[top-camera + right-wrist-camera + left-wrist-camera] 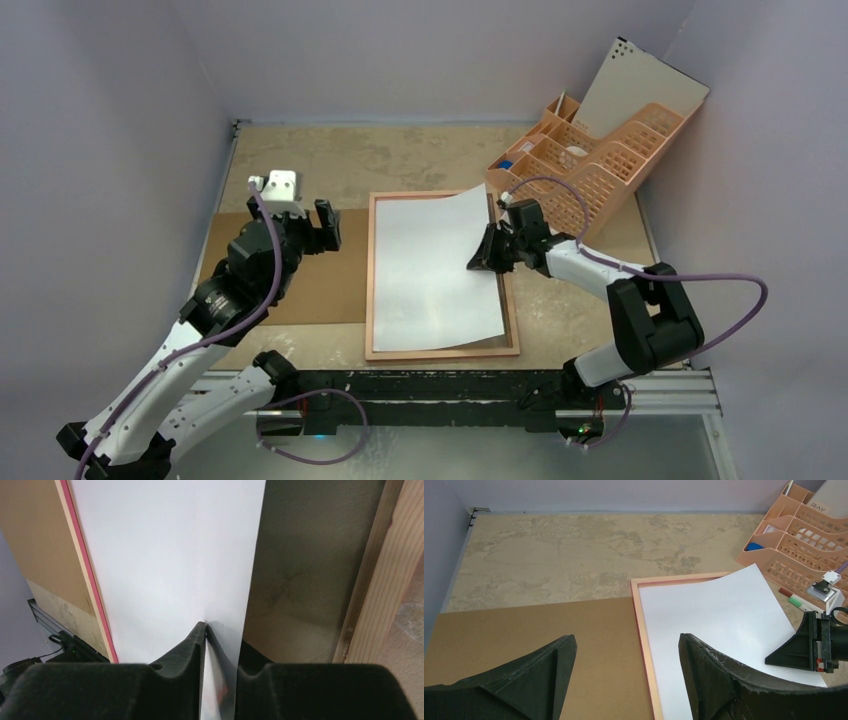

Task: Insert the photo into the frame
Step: Turn over the photo from the photo frame, then turn over the photo frame item at the center of the board.

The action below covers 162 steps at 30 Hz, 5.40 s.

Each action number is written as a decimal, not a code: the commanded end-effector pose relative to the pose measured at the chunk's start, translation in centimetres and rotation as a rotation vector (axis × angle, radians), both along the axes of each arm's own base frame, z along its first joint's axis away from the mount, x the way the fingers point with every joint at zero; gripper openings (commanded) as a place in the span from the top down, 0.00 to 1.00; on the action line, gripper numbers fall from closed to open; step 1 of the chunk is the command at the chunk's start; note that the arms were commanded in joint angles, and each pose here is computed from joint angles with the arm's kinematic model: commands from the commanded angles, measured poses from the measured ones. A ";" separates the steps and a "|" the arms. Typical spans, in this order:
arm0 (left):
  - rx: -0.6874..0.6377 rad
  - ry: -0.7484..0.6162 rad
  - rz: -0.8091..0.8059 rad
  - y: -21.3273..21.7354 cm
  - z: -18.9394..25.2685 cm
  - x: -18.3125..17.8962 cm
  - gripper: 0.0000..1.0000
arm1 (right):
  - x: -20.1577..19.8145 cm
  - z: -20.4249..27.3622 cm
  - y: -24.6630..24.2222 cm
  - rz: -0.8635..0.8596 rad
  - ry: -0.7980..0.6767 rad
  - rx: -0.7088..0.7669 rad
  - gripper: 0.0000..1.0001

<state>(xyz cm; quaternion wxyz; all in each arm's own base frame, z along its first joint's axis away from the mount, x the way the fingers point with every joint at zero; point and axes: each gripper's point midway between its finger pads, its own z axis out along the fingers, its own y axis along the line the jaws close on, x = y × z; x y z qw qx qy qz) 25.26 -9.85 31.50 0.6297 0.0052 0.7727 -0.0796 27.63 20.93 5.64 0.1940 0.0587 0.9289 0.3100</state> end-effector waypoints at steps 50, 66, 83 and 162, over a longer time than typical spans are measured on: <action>-0.395 0.638 -0.320 -11.2 -24.2 0.1 0.31 | 1.8 -1.7 -5.8 -0.177 -0.087 -0.297 0.18; -0.259 0.654 -0.243 -10.1 -24.4 2.3 0.45 | 3.3 -0.5 -4.7 -0.174 -0.086 -0.264 0.20; -0.179 0.501 0.219 -0.4 -17.8 2.7 0.30 | 9.0 10.1 0.7 -0.108 -0.432 -0.137 0.17; -0.728 0.824 0.569 0.8 -30.0 -8.9 0.27 | 8.3 -0.7 28.4 1.116 -0.508 0.030 0.19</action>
